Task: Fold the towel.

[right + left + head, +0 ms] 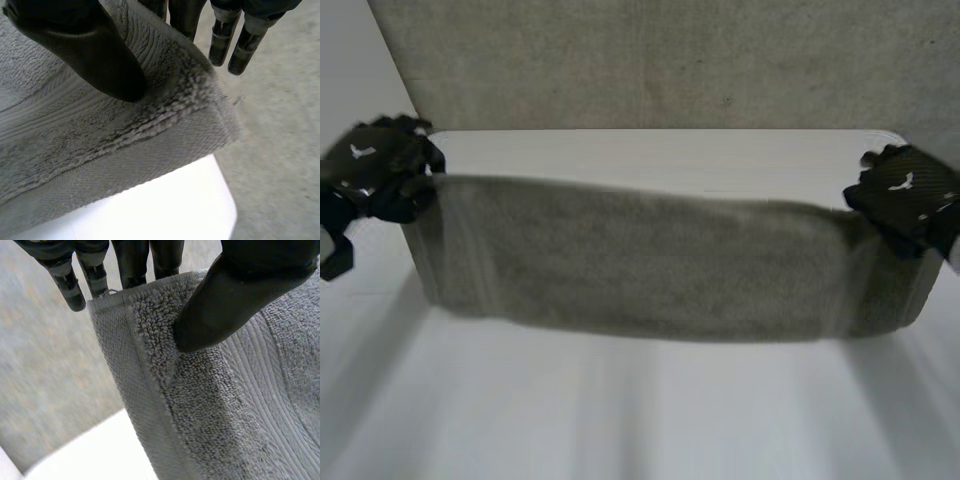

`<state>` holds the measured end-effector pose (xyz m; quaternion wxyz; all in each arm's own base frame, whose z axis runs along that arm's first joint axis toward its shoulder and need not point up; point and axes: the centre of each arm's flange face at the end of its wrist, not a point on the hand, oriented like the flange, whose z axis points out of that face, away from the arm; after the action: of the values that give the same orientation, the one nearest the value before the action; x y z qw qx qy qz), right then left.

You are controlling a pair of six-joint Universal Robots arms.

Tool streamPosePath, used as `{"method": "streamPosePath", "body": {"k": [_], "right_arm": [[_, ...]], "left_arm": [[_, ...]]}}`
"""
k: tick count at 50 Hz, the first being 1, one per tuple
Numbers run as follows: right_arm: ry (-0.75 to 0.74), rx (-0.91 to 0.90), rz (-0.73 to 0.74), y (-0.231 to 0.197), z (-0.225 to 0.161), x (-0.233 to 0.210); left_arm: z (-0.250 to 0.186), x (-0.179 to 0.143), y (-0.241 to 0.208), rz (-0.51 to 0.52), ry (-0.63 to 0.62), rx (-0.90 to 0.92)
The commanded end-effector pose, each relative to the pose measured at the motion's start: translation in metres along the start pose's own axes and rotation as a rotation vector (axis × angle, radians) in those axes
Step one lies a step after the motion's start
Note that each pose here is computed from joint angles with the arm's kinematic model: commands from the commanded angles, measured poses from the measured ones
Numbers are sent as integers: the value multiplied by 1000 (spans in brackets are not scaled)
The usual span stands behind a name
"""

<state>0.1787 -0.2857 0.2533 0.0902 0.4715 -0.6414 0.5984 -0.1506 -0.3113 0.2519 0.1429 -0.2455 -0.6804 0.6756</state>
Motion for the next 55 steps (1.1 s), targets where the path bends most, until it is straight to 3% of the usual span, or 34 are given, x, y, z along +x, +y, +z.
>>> {"method": "streamPosePath", "body": {"k": [1,14,26,44,51,55], "right_arm": [[-19,35,-16,13,39,-16],[17,69,-12,30,90,-35],[44,59,-12,52,119,-42],[41,54,-10,63,130,-50],[133,44,-21,58,128,-34],[247,86,7,33,112,-4]], "left_arm": [[30,5,40,-62,61,-89],[77,13,89,91,77,-209],[86,10,103,123,41,-234],[89,11,116,119,42,-247],[90,9,108,130,13,-228],[87,5,86,158,-13,-168]]}}
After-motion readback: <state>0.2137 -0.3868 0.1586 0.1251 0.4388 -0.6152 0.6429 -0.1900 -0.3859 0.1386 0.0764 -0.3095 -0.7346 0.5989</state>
